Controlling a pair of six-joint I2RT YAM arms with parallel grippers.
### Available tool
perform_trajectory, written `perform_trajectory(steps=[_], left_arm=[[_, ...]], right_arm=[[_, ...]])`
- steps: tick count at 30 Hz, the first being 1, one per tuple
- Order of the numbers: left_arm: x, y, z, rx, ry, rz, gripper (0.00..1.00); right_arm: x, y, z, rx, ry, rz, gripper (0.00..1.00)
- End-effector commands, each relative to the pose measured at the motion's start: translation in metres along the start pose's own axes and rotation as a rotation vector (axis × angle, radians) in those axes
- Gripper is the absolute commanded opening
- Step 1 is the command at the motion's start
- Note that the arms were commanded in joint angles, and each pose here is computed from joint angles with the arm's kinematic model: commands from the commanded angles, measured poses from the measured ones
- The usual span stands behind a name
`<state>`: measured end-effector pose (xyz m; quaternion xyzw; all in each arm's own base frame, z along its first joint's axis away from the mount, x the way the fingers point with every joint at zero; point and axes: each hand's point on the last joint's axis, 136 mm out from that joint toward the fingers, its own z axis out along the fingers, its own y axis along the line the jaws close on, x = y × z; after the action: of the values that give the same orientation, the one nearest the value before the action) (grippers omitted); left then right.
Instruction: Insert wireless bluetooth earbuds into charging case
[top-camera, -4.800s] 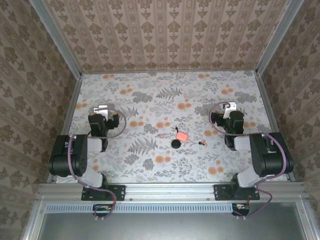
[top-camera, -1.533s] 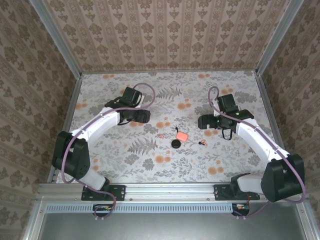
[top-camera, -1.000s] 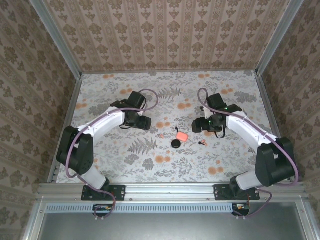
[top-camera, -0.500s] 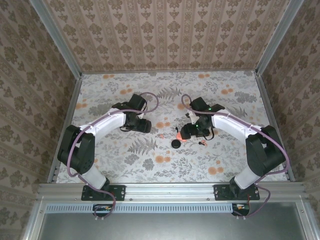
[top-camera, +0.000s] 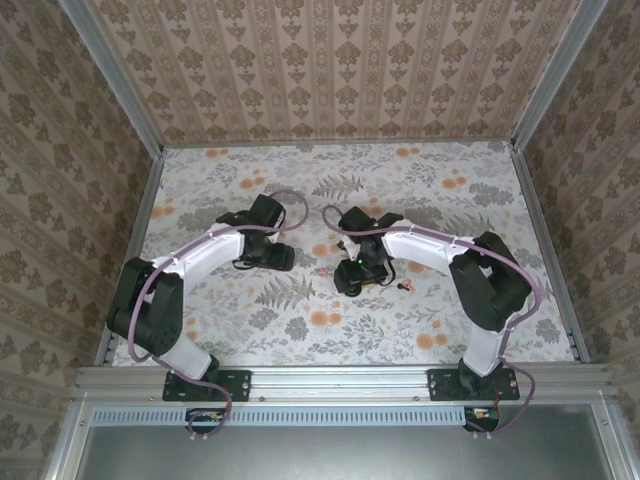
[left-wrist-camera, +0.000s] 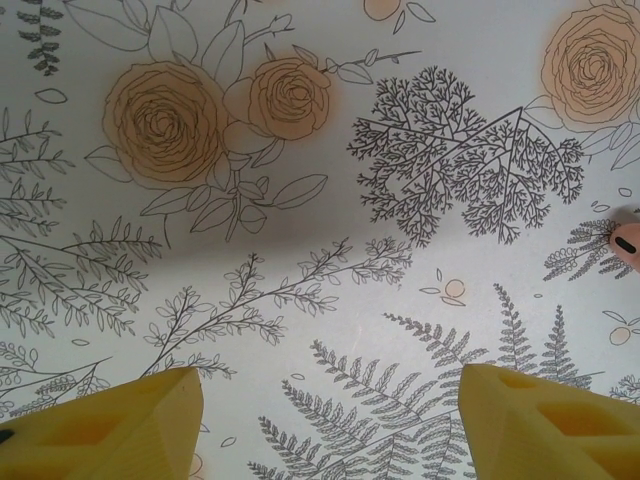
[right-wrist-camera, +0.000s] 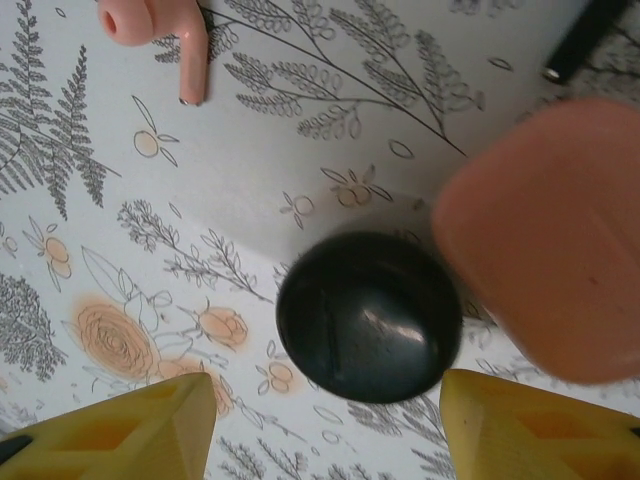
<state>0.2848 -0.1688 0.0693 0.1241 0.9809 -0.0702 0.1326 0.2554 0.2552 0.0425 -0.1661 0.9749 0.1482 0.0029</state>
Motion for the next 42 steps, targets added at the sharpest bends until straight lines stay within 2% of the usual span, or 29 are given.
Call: perform_trajectory(steps=[1, 9, 23, 35, 42], left_arm=[[0.002, 0.005, -0.008, 0.001, -0.021, -0.028, 0.69], [0.004, 0.011, -0.012, 0.005, -0.030, -0.036, 0.69], [0.006, 0.013, -0.012, 0.001, -0.029, -0.043, 0.69], [0.006, 0.014, -0.012, -0.001, -0.035, -0.044, 0.69], [-0.004, 0.003, -0.016, 0.061, -0.110, -0.035, 0.68]], right_arm=[[-0.002, -0.002, 0.003, 0.064, 0.019, 0.002, 0.63], [-0.007, -0.016, 0.014, 0.185, 0.033, -0.017, 0.65], [-0.005, -0.015, 0.029, 0.222, 0.062, -0.045, 0.65], [-0.008, -0.016, 0.024, 0.236, 0.027, -0.056, 0.49], [-0.021, -0.003, 0.000, 0.170, -0.122, -0.050, 0.47]])
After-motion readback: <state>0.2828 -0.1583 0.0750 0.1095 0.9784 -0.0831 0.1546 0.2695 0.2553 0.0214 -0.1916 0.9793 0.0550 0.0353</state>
